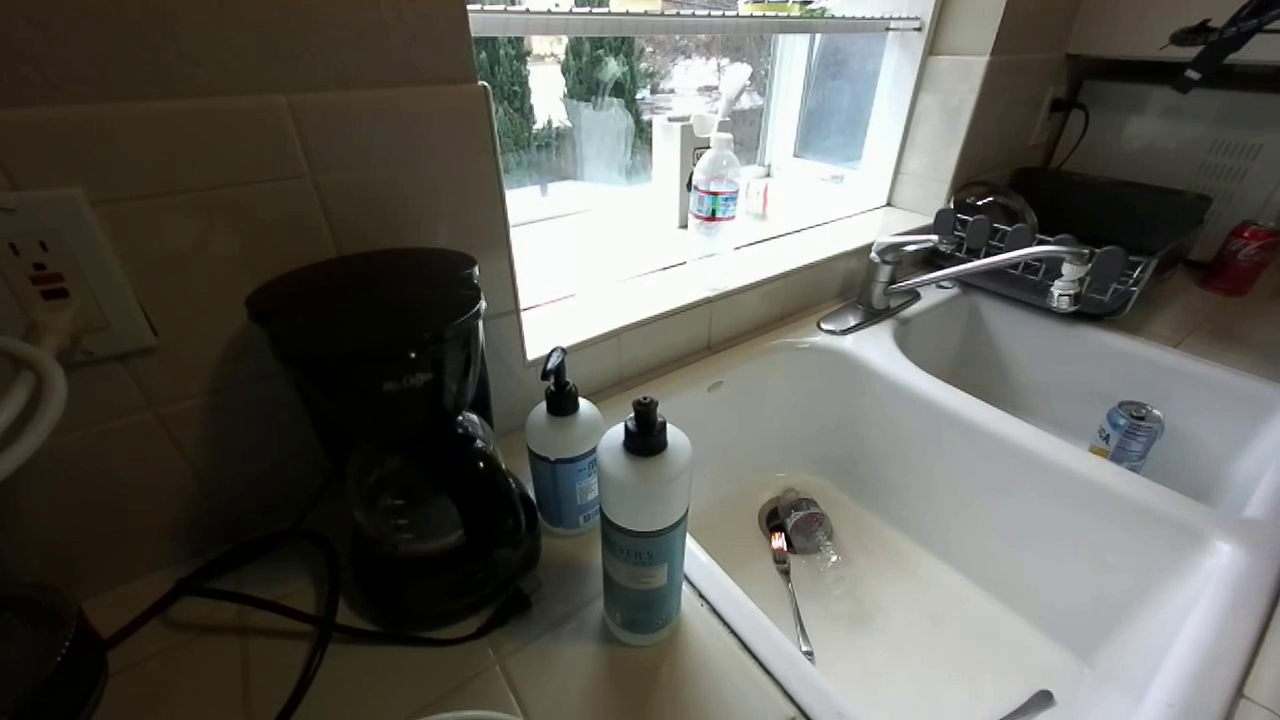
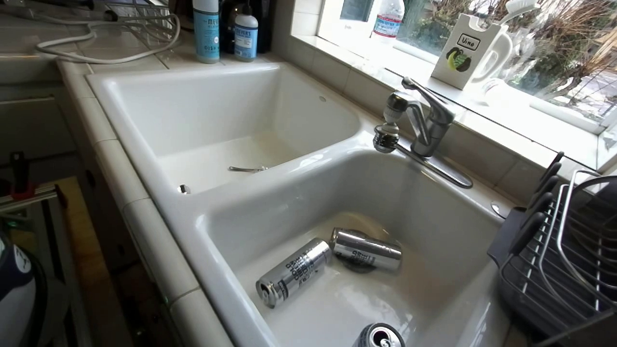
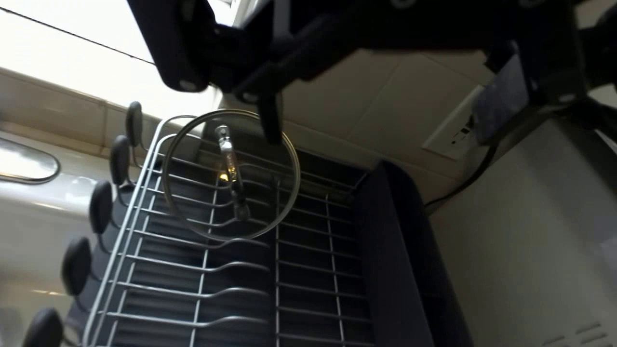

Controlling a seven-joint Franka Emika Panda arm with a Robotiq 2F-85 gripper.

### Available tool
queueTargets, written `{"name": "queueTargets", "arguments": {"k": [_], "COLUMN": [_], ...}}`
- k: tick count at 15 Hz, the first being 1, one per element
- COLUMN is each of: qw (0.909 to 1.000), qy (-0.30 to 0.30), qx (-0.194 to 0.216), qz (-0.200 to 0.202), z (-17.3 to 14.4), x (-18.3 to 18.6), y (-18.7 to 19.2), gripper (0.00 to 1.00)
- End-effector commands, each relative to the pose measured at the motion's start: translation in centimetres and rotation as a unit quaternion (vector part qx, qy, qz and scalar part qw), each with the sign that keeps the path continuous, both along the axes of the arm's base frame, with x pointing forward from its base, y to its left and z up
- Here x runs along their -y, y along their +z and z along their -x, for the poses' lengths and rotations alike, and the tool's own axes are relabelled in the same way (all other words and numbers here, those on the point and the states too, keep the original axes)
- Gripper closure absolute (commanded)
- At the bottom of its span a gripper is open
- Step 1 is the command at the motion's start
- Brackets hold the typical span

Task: Remove the glass lid from the drying rack and put it on the window sill

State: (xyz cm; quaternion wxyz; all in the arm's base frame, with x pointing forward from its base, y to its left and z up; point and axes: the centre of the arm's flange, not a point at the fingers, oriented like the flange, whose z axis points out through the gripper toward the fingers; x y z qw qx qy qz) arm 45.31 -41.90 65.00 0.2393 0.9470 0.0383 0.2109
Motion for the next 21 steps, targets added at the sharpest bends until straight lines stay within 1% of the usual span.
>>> {"name": "queueTargets", "arguments": {"k": [1, 3, 4, 6, 8, 10, 13, 14, 15, 17, 19, 20, 21], "qw": [1.0, 0.9999, 0.9999, 0.9993, 0.9979, 0.9969, 0.9972, 0.9978, 0.9982, 0.9983, 0.9983, 0.997, 0.9968], "qy": [-0.003, -0.007, -0.003, 0.034, 0.052, 0.057, 0.056, 0.052, 0.048, 0.045, 0.046, 0.061, 0.06], "qx": [-0.003, -0.007, -0.013, -0.003, 0.003, 0.012, 0.037, 0.035, 0.025, 0.027, 0.026, 0.038, 0.04], "qz": [0.006, 0.011, 0.001, -0.013, -0.039, -0.053, -0.031, -0.02, -0.028, -0.022, -0.023, -0.029, -0.034], "z": [-1.0, -1.9, -1.8, -2.0, -2.3, -2.4, -2.6, -2.8, -3.3, -3.3, -3.4, -4.1, -4.5], "x": [0.3, 0.7, 0.8, 0.5, -0.3, -0.7, -0.6, -0.5, -0.4, -0.3, -0.4, -0.4, -0.5], "y": [-0.6, -1.0, -2.0, -4.0, -6.6, -8.8, -11.3, -11.9, -10.2, -11.2, -11.4, -12.3, -12.9], "gripper": [0.0, 0.0, 0.0, 0.0, 0.0, 0.0, 0.0, 0.0, 0.0, 0.0, 0.0, 0.0, 0.0]}}
